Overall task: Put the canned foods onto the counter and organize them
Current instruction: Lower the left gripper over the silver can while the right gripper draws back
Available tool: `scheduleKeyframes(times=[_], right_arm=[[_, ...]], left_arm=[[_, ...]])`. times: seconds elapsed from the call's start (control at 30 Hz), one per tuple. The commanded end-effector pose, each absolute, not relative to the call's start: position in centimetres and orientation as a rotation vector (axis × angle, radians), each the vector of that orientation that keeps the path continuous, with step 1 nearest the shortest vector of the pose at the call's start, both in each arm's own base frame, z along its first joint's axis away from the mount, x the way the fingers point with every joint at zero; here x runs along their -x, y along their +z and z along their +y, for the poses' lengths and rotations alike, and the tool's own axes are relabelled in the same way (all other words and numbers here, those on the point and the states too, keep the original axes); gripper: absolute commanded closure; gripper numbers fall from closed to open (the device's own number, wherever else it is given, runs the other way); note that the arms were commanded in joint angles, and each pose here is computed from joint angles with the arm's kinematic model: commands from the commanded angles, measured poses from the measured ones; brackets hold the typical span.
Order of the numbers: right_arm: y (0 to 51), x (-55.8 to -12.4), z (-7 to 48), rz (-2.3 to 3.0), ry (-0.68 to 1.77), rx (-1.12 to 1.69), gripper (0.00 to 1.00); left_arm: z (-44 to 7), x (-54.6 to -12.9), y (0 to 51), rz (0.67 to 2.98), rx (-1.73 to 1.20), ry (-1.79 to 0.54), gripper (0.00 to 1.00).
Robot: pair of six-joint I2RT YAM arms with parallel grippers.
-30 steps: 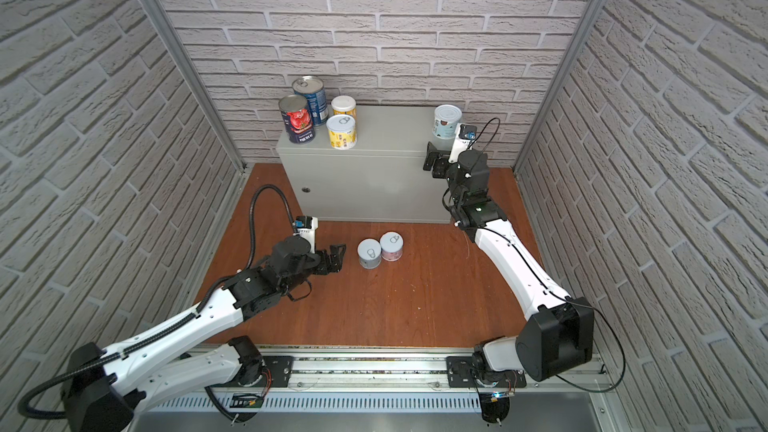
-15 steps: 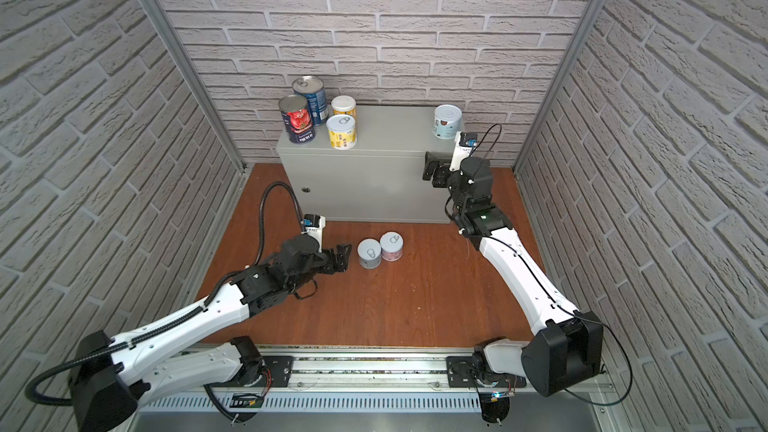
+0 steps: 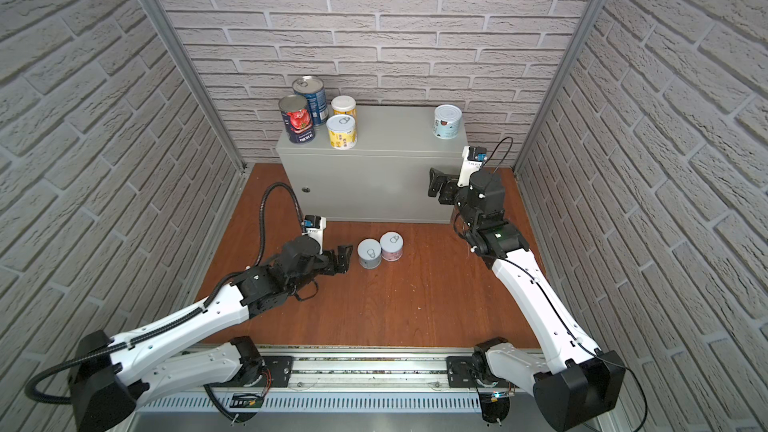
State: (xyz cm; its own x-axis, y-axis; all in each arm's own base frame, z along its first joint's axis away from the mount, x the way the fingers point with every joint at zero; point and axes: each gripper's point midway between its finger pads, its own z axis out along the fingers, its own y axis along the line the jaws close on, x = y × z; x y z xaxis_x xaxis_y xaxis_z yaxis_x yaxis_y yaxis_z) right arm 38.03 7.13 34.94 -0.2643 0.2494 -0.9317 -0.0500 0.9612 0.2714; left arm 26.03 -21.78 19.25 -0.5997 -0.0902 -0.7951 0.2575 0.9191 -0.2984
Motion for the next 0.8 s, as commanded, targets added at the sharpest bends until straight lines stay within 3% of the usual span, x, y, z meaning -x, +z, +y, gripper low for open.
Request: scheduleKeyframes(times=[0.0, 0.5, 0.77], right_arm=[[32.4, -35.9, 7.1, 1.906, 0.281, -0.119, 0.00], [22.0, -27.2, 8.9, 2.152, 0.463, -0.001, 0.01], [19.1, -25.2, 8.6, 2.202, 0.492, -0.044, 0.01]], left_arm=[[-22.9, -26.6, 20.3, 2.129, -0.104, -0.523, 0.02], [-29.2, -27.6, 17.7, 2.234, -0.251, -0.624, 0.02], [-32.9, -28.9, 15.6, 2.293, -0.344, -0.636, 0.02]])
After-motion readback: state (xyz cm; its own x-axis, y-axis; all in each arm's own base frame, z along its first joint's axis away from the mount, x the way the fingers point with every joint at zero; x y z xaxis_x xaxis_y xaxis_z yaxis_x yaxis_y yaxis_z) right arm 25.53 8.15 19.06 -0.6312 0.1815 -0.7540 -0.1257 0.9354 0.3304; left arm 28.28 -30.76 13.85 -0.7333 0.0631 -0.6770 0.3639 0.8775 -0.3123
